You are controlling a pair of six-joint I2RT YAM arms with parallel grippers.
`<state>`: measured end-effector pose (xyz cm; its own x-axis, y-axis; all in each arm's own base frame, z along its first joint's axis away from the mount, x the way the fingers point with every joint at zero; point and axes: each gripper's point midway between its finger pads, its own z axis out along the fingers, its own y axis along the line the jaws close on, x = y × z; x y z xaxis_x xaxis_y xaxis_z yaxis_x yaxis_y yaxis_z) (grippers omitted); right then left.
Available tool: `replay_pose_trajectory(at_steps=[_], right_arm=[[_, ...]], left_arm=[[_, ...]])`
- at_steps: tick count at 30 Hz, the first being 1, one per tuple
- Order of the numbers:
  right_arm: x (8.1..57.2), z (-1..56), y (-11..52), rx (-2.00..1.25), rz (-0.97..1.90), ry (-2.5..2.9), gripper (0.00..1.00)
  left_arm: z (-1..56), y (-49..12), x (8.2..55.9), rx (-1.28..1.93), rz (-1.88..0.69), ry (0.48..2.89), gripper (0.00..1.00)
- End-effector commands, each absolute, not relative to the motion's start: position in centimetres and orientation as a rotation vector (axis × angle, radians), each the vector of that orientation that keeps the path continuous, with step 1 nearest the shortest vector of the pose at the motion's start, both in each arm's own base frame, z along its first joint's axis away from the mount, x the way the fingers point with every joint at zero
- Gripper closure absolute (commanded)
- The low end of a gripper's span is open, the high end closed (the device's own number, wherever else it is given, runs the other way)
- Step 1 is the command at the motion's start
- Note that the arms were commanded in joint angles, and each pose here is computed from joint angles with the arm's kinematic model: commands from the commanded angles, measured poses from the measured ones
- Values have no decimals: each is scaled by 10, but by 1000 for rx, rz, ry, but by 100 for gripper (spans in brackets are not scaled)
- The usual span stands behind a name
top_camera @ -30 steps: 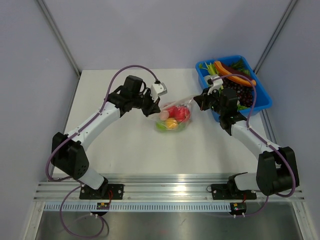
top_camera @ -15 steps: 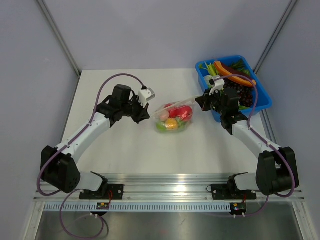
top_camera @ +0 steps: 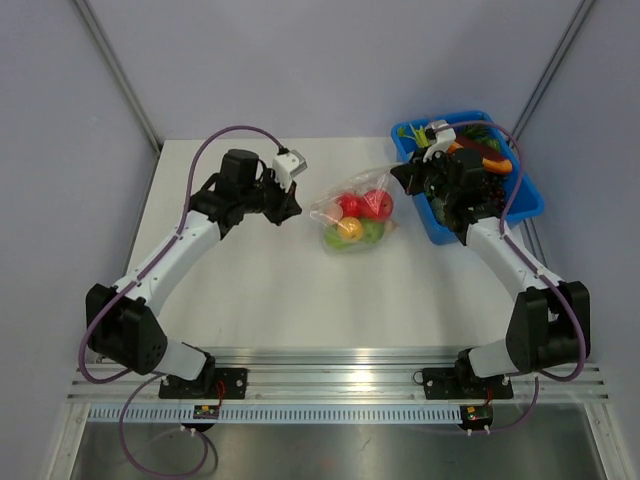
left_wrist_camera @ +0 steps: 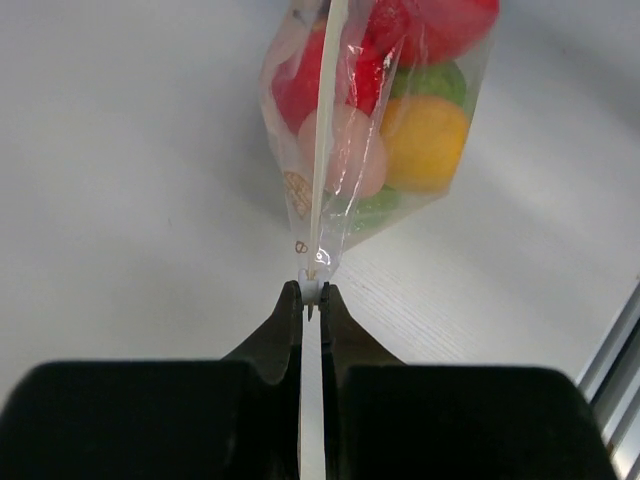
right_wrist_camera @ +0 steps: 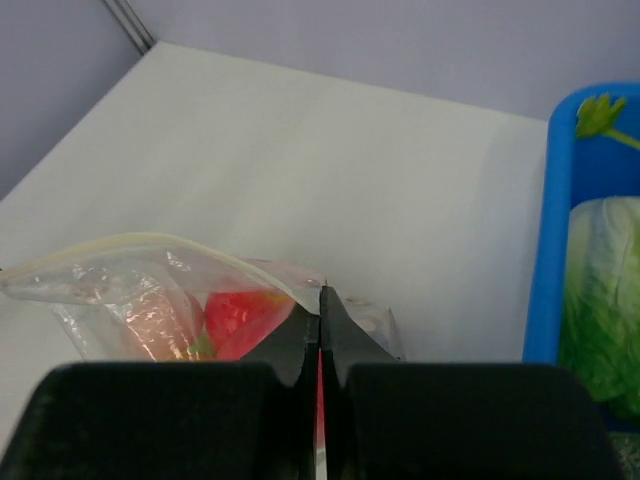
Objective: Place the food in the zip-top bag and seal the zipper
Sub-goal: Place the zipper food storage bag at the center of the board, then reset both arms
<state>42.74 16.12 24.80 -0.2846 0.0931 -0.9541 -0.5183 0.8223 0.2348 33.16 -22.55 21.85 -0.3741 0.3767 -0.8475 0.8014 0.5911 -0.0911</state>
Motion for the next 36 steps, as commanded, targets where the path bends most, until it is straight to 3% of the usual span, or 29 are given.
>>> replay_pose_trajectory(at_steps=[1, 6, 7, 8, 10, 11, 12, 14, 16, 21, 25, 30, 36], right_arm=[[435, 335, 168, -372, 656, 1554, 100], [402, 343, 189, -487, 783, 1497, 98], [388, 336, 198, -540, 843, 1504, 94], [373, 330, 204, -573, 870, 1512, 72], [346, 290, 221, -657, 885, 1587, 43], [335, 276, 225, -678, 874, 1624, 32], [322, 270, 223, -681, 851, 1653, 22], [310, 247, 214, -633, 817, 1740, 15], [310, 257, 197, -510, 743, 1769, 1], [319, 268, 140, -43, 517, 1938, 1], [323, 264, 88, 280, 263, 2000, 1], [304, 217, 66, 383, 88, 2178, 0], [289, 193, 63, 391, 69, 2241, 1]], left_arm=[[294, -226, 372, 868, -561, 1798, 100], [339, -207, 373, 755, -503, 1690, 100], [347, -203, 372, 729, -487, 1660, 93], [335, -196, 371, 697, -462, 1692, 73], [339, -186, 359, 649, -444, 1680, 13], [337, -181, 356, 623, -432, 1688, 2], [325, -174, 351, 589, -417, 1720, 1], [340, -163, 333, 527, -416, 1683, 1], [342, -152, 323, 442, -412, 1692, 1], [365, -125, 294, 139, -460, 1703, 1], [312, -116, 275, 61, -444, 1936, 1], [253, -101, 250, -31, -399, 2098, 1], [238, -92, 231, -55, -397, 2072, 1]])
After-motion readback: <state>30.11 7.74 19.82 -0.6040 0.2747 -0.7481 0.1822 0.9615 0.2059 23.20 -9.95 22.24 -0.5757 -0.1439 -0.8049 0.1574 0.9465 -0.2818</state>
